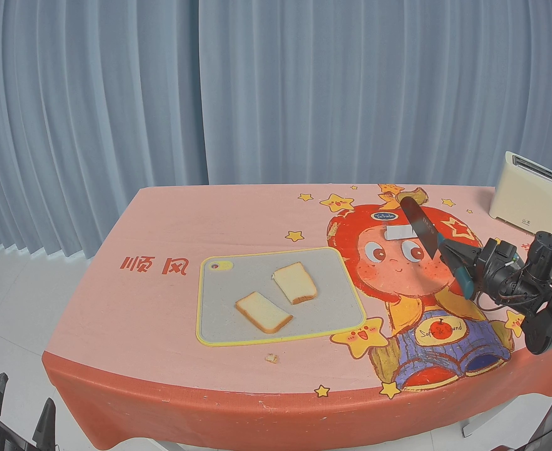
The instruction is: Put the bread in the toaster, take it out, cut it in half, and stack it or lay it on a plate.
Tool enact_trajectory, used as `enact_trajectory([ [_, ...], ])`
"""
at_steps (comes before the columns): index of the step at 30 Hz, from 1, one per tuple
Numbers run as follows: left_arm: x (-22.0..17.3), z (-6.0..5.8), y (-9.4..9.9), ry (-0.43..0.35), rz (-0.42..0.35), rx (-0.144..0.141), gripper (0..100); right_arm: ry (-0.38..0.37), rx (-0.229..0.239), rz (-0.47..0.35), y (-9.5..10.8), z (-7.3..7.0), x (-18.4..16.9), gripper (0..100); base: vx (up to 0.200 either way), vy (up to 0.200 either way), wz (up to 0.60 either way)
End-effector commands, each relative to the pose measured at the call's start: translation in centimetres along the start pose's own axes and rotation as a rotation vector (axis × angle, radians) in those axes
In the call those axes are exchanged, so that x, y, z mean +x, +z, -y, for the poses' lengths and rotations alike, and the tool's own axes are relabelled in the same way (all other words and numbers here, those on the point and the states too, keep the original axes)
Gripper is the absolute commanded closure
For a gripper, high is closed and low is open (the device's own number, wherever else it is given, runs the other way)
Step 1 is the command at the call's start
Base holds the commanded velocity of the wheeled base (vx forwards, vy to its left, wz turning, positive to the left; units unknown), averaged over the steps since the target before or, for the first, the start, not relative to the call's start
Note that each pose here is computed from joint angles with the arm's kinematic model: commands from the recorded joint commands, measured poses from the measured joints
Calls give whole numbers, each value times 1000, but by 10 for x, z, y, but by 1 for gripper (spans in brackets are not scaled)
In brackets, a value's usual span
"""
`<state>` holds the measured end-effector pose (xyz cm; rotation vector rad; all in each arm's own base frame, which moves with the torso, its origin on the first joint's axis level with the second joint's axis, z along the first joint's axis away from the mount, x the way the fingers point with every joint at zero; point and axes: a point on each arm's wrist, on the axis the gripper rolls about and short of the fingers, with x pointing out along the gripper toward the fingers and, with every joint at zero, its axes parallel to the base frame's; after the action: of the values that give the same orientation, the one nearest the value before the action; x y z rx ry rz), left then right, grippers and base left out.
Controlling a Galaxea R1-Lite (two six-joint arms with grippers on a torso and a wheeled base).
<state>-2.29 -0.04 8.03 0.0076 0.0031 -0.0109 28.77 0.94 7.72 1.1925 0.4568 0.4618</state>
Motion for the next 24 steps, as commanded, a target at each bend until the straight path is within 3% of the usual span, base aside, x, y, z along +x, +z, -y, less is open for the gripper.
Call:
enact_trajectory([
  [1,0,0,-5,0,-1,0,0,7,-2,5,2,-1,0,100,0,0,0],
  [11,0,0,-5,0,-1,0,0,8,3,37,11,1,-1,100,0,0,0],
  [24,0,0,-5,0,-1,0,0,12,4,15,6,0,3,100,0,0,0],
])
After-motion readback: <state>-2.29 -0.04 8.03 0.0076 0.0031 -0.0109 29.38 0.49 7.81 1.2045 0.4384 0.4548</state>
